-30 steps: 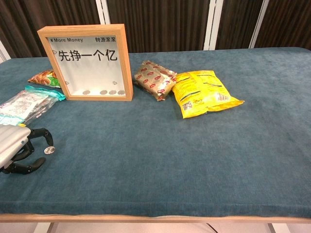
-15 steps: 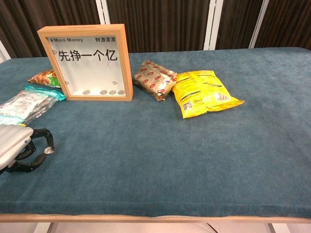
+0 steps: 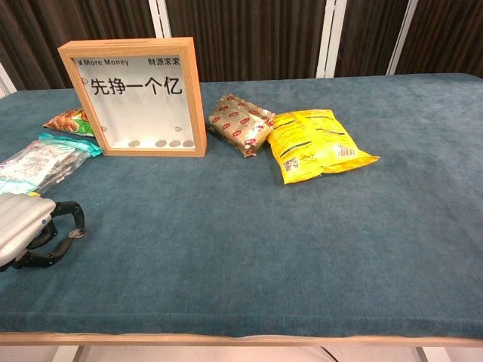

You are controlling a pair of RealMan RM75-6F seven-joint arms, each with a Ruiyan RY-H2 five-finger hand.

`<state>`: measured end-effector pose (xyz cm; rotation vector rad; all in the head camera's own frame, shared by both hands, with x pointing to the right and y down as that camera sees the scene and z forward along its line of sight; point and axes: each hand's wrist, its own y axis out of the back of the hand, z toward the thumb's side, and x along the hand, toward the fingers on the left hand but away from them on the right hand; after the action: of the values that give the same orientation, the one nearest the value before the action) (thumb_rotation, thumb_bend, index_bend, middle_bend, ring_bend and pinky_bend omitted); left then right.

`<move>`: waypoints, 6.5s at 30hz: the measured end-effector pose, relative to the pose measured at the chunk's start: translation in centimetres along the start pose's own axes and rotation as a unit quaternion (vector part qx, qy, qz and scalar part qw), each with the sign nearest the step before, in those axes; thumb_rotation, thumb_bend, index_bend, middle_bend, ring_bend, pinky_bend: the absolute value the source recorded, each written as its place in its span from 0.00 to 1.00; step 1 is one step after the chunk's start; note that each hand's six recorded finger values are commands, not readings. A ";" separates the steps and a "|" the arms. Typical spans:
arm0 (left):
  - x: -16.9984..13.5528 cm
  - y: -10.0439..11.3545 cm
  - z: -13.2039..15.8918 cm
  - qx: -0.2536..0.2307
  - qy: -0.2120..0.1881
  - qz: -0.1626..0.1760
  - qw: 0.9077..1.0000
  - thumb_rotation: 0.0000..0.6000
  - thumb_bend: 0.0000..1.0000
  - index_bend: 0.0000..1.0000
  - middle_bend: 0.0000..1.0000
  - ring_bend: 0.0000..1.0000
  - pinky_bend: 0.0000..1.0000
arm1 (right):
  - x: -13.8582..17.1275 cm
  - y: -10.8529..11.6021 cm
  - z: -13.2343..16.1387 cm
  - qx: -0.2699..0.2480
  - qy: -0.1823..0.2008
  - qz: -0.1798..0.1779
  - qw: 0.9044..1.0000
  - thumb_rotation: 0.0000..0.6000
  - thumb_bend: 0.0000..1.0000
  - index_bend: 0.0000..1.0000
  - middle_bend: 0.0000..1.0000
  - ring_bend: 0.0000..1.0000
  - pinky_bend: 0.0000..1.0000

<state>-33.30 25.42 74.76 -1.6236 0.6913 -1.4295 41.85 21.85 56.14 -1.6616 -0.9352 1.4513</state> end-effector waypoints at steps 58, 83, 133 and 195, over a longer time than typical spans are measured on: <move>0.3 3.5 -0.2 -0.055 -0.006 0.048 0.997 1.00 0.67 0.71 1.00 1.00 1.00 | -0.1 -0.3 0.3 0.005 0.003 0.004 1.000 1.00 0.18 0.00 0.00 0.00 0.00; 9.2 25.6 -1.1 -0.285 0.043 0.107 0.951 1.00 0.71 0.71 1.00 1.00 1.00 | -0.6 0.8 -1.1 -0.020 -0.014 -0.008 1.000 1.00 0.18 0.00 0.00 0.00 0.00; 22.2 26.6 2.3 -0.219 0.061 0.012 0.974 1.00 0.63 0.72 1.00 1.00 1.00 | -0.3 2.3 -3.4 -0.043 -0.049 -0.022 0.998 1.00 0.18 0.00 0.00 0.00 0.00; 5.5 25.5 -2.0 -0.150 -0.040 0.075 0.985 1.00 0.39 0.01 0.27 0.27 0.71 | -0.5 1.5 -2.0 -0.031 -0.030 -0.010 0.999 1.00 0.18 0.00 0.00 0.00 0.00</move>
<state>-30.99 7.79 55.54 -1.8042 0.9986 -1.1878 43.90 20.65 55.27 -1.6563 -1.0378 1.4785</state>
